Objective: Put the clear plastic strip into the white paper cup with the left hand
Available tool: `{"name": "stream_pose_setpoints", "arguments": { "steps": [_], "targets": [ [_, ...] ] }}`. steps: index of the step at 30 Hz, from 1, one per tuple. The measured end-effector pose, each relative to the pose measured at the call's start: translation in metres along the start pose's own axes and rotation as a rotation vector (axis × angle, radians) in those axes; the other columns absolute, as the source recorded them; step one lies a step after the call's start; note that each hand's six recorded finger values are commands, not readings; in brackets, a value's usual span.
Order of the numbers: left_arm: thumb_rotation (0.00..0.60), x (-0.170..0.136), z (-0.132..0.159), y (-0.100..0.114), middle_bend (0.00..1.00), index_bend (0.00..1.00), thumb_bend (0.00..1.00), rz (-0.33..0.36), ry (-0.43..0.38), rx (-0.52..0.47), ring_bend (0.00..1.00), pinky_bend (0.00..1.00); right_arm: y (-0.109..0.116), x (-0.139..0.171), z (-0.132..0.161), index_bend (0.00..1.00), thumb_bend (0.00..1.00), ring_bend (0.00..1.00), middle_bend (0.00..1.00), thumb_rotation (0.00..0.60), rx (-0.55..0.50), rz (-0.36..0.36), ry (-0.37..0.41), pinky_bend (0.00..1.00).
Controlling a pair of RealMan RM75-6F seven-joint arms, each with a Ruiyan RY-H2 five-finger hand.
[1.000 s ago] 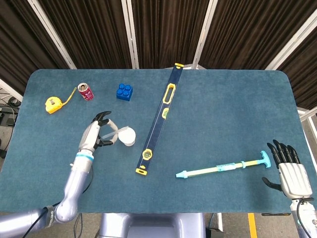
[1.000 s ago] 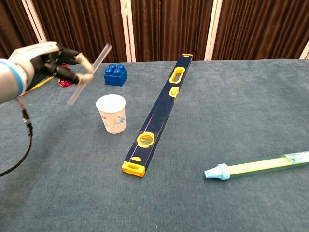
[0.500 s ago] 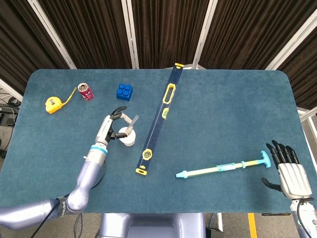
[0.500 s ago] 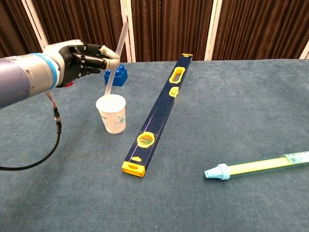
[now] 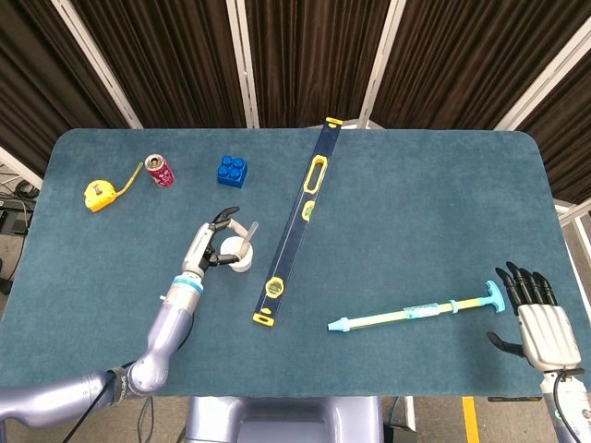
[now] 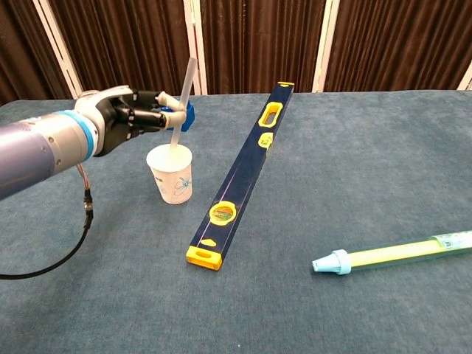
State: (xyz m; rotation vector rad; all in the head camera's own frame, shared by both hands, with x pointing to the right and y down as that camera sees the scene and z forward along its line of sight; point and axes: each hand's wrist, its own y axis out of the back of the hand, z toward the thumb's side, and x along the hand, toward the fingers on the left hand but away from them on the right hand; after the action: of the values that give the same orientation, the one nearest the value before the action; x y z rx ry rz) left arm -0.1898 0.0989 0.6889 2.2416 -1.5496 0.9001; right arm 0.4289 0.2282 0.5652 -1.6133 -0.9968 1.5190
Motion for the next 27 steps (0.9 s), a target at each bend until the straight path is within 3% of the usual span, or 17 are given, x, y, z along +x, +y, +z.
{"name": "stream_pose_setpoints", "arguments": {
  "steps": [5, 17, 21, 27],
  "targets": [
    [0.600, -0.002, -0.009, -0.001, 0.00, 0.39, 0.38, -0.017, 0.001, 0.006, 0.00, 0.00, 0.000, 0.000, 0.000, 0.04, 0.15, 0.00, 0.00, 0.600, 0.001, 0.001, 0.001, 0.00],
    [0.600, -0.020, -0.013, 0.017, 0.00, 0.37, 0.38, -0.012, -0.025, 0.018, 0.00, 0.00, 0.000, 0.000, 0.000, 0.04, 0.15, 0.00, 0.00, 0.600, 0.005, -0.002, -0.002, 0.00],
    [0.600, -0.032, -0.013, 0.029, 0.00, 0.37, 0.38, -0.007, -0.056, 0.122, 0.00, 0.00, 0.000, 0.000, 0.000, 0.04, 0.15, 0.00, 0.00, 0.600, 0.007, -0.003, -0.003, 0.00],
    [0.600, -0.059, -0.020, 0.060, 0.00, 0.34, 0.38, 0.026, -0.076, 0.433, 0.00, 0.00, 0.000, 0.001, 0.000, 0.04, 0.15, 0.00, 0.00, 0.600, 0.013, -0.005, -0.004, 0.00]
  ]
}}
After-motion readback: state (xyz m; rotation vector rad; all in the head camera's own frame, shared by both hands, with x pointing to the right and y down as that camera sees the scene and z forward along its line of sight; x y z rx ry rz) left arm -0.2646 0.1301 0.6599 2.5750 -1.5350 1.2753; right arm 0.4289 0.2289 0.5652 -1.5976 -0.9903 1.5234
